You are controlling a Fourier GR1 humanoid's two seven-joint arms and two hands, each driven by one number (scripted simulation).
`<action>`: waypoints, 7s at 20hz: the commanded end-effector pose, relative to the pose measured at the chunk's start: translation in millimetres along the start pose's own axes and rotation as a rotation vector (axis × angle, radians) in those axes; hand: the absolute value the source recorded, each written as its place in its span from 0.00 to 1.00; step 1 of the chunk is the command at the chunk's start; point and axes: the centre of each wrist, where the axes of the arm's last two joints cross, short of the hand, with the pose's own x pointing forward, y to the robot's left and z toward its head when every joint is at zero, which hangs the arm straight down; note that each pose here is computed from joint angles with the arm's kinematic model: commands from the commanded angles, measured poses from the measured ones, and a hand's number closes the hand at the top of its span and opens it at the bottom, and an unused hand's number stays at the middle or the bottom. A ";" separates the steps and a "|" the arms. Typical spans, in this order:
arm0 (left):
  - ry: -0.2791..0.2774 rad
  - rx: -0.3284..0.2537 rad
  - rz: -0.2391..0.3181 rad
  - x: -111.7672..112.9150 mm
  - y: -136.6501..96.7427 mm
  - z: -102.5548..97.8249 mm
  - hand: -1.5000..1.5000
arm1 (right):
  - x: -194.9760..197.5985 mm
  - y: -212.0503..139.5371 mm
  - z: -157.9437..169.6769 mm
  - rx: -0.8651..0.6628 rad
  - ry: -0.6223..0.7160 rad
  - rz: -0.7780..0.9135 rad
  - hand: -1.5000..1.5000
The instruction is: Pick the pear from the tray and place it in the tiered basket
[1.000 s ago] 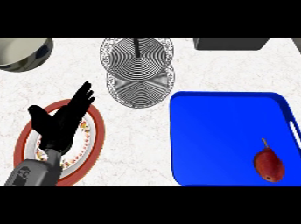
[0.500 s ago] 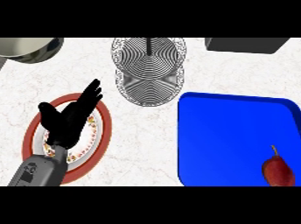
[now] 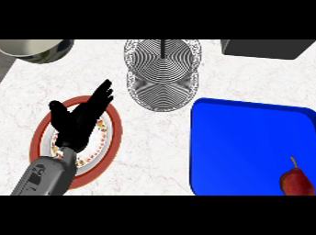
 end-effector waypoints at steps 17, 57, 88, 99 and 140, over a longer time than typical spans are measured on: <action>0.028 0.053 0.023 2.6 12.0 2.3 0.50 | 75.8 77.6 19.9 0.013 0.214 0.150 0.00; 0.025 0.070 0.037 -15.6 14.4 18.7 0.50 | 56.5 160.0 1.9 0.068 0.133 0.077 1.00; 0.043 0.083 0.034 -15.7 -2.9 7.0 0.50 | 136.1 45.5 216.7 0.042 -0.525 -0.220 1.00; 0.042 0.085 0.036 -20.3 15.1 7.4 0.50 | 163.7 -1.8 226.3 -0.173 -0.692 -0.284 1.00; -0.007 -0.034 0.007 6.7 -21.2 -13.3 0.50 | 431.2 11.9 108.2 0.090 -0.614 -0.666 0.00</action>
